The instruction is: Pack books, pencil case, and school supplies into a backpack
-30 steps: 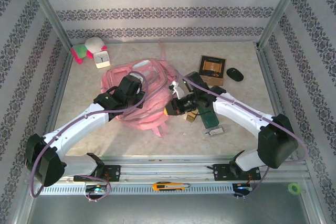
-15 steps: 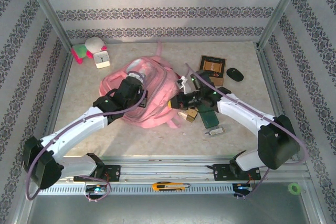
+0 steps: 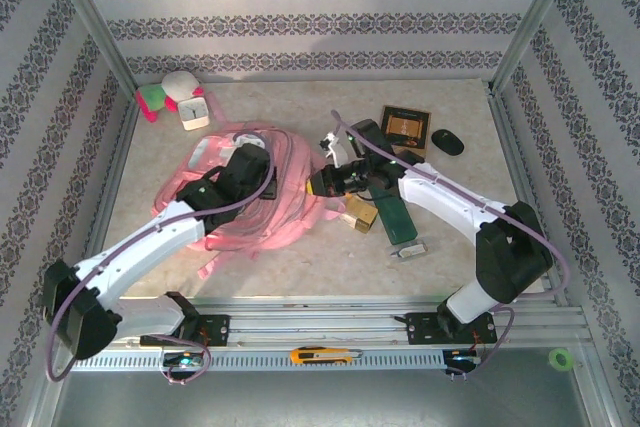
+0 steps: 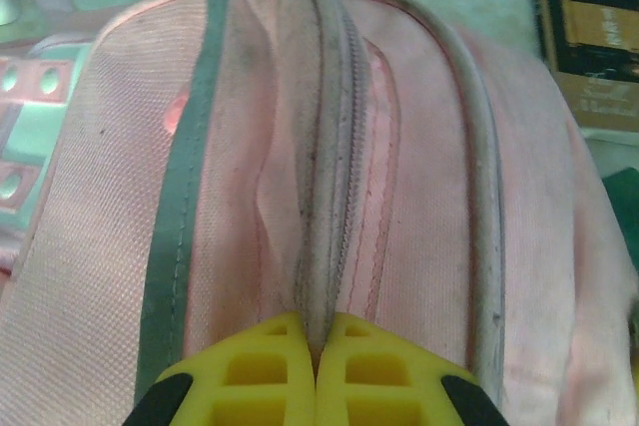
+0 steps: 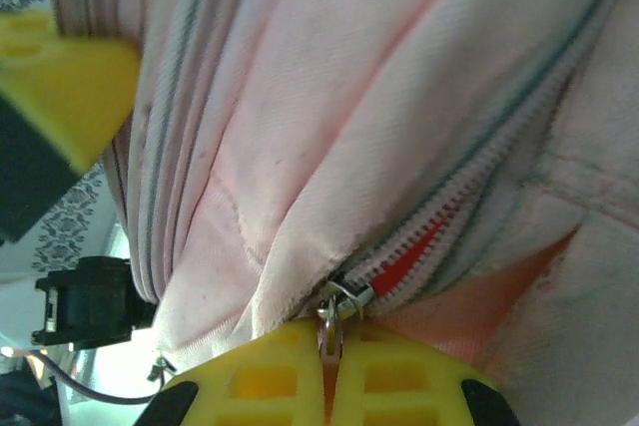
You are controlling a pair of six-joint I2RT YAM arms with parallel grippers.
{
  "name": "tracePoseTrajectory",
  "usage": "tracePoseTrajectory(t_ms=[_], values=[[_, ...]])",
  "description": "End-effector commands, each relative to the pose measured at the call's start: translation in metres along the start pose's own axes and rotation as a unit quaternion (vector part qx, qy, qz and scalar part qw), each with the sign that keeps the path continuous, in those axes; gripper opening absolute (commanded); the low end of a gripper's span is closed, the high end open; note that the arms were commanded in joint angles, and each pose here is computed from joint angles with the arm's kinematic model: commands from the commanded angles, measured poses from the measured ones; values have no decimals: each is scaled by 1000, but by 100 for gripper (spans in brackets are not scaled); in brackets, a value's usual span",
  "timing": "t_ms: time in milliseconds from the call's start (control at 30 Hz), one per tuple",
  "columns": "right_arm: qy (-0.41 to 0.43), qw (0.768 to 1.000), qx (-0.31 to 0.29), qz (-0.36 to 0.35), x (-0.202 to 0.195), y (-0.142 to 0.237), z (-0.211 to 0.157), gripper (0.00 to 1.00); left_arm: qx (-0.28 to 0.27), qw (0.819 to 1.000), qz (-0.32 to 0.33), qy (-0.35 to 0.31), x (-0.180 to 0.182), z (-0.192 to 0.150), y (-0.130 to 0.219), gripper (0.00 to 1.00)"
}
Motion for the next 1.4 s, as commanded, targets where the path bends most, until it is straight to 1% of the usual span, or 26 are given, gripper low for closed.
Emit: tracePoseTrajectory(t_ms=[0,167,267,367,400,467,533,600,667,733,767,900,1033,1167,1233,1267,1300,1333,1367], values=[[36,999,15,21,25,5,-17,0,-86,994,33,59,6,46,4,0],[20,999,44,24,28,5,-41,0,-80,994,42,55,14,52,-7,0],[14,998,43,37,31,5,-48,0,-87,995,9,37,14,51,-8,0],[12,998,28,48,36,8,-47,0,-108,993,-46,5,10,48,-7,0],[11,999,18,48,37,11,-44,4,-115,991,-60,-11,10,45,-5,0],[-2,999,-7,46,36,21,-37,29,-131,984,-105,-55,8,41,0,0],[-35,998,-41,42,27,35,-29,42,-149,970,-154,-110,7,37,7,0],[-80,992,-80,52,14,50,-21,52,-173,954,-183,-160,8,32,16,0],[-113,984,-115,70,3,63,-15,57,-193,938,-205,-202,12,28,24,0],[-135,979,-134,76,-3,66,-13,62,-201,926,-225,-229,18,26,30,0],[-146,976,-138,79,-5,65,-13,64,-200,922,-231,-238,21,25,31,0],[-191,968,-128,98,-8,49,-13,71,-201,903,-262,-275,24,23,35,0],[-181,967,-118,133,9,25,-13,74,-201,886,-292,-298,21,21,33,0],[-179,963,-120,162,19,5,-6,74,-197,872,-319,-316,17,19,31,0],[-188,961,-122,160,19,-4,-3,72,-198,867,-326,-320,17,18,31,0],[-192,960,-128,160,20,-7,-2,65,-197,868,-326,-320,17,19,29,0],[-196,958,-135,159,20,-10,-2,55,-196,869,-322,-321,18,20,28,0],[-198,956,-150,155,22,-11,-3,41,-190,875,-312,-319,20,21,24,0],[-202,953,-170,147,22,-11,-7,30,-181,885,-291,-317,23,23,20,0]])
Point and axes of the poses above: each hand's point on the last joint's axis, 136 mm out from that joint toward the fingers, its own y axis back along the fingers, its own x axis along the line the jaws close on, z = x × y, the point moved 9 cm from there along y, back along the fingers, and after that the axes turned 11 degrees about -y, right-handed, at the moved point
